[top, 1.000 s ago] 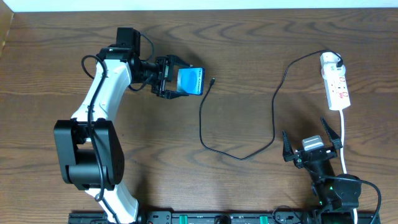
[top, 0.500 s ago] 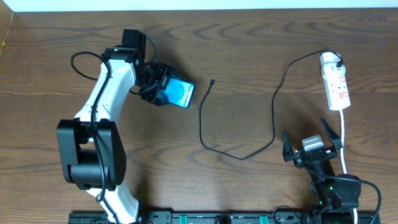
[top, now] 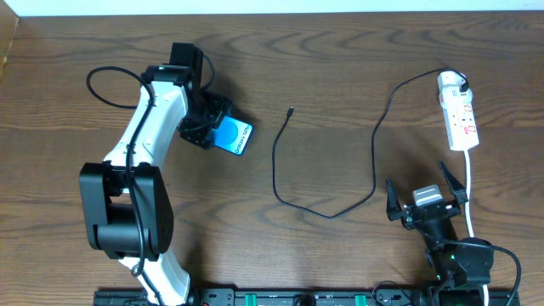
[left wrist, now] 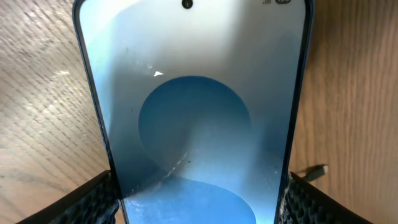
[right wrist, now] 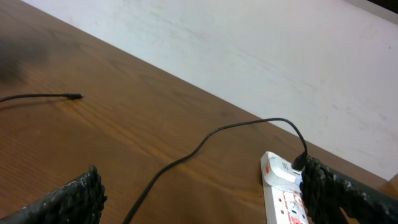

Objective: Plug charger to phone and switch on socket
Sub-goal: 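Raise the phone with the left gripper and tilt it upright, then move the right gripper toward the phone held by the left gripper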

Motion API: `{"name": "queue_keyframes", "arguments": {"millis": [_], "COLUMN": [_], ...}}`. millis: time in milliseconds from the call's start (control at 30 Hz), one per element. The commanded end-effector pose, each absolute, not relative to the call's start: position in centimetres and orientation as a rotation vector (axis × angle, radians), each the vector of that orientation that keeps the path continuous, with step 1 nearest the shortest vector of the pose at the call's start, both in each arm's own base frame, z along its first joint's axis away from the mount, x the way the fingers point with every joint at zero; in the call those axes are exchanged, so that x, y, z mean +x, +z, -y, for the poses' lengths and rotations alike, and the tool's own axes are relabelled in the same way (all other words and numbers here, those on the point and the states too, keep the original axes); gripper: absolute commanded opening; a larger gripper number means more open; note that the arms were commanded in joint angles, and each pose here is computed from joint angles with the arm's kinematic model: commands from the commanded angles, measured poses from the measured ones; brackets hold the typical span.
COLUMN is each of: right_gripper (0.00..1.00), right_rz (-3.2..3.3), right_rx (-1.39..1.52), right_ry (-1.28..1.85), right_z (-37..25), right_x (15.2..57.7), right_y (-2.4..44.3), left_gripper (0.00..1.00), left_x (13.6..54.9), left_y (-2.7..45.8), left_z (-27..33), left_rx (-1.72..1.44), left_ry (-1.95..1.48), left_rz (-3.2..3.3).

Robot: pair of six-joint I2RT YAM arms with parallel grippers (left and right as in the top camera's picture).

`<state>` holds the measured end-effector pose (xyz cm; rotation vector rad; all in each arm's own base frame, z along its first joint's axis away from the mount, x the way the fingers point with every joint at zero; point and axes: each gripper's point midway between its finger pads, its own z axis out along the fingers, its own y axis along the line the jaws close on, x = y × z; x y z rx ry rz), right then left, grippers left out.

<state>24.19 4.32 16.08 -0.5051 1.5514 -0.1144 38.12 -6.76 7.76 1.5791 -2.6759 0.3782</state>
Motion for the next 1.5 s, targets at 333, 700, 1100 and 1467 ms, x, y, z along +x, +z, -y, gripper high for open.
{"name": "queue_keyframes", "arguments": {"millis": [333, 700, 1100, 1467], "right_gripper": [0.99, 0.99, 0.99, 0.99], "right_rz": [-1.509, -1.287, -1.393, -1.887], "right_rx": [-0.558, -0.640, -0.862, -0.793], "right_ry": [-0.183, 0.056, 0.391, 0.888], "right_z": [-4.3, -8.4, -12.7, -13.8], "right_x": [24.2, 22.7, 24.7, 30.6], "right_y": [16.7, 21.9, 28.6, 30.2], "left_gripper": [0.71, 0.72, 0.71, 0.71], "left_x": [37.5, 37.6, 37.6, 37.4], "left_y": [7.9, 8.1, 8.2, 8.2], "left_z": [8.1, 8.6, 9.1, 9.2], "left_rx": [1.503, 1.494, 1.485, 1.481], "left_ry": [0.325, 0.369, 0.406, 0.411], "left_rz": [2.753, 2.739, 2.720, 2.713]}}
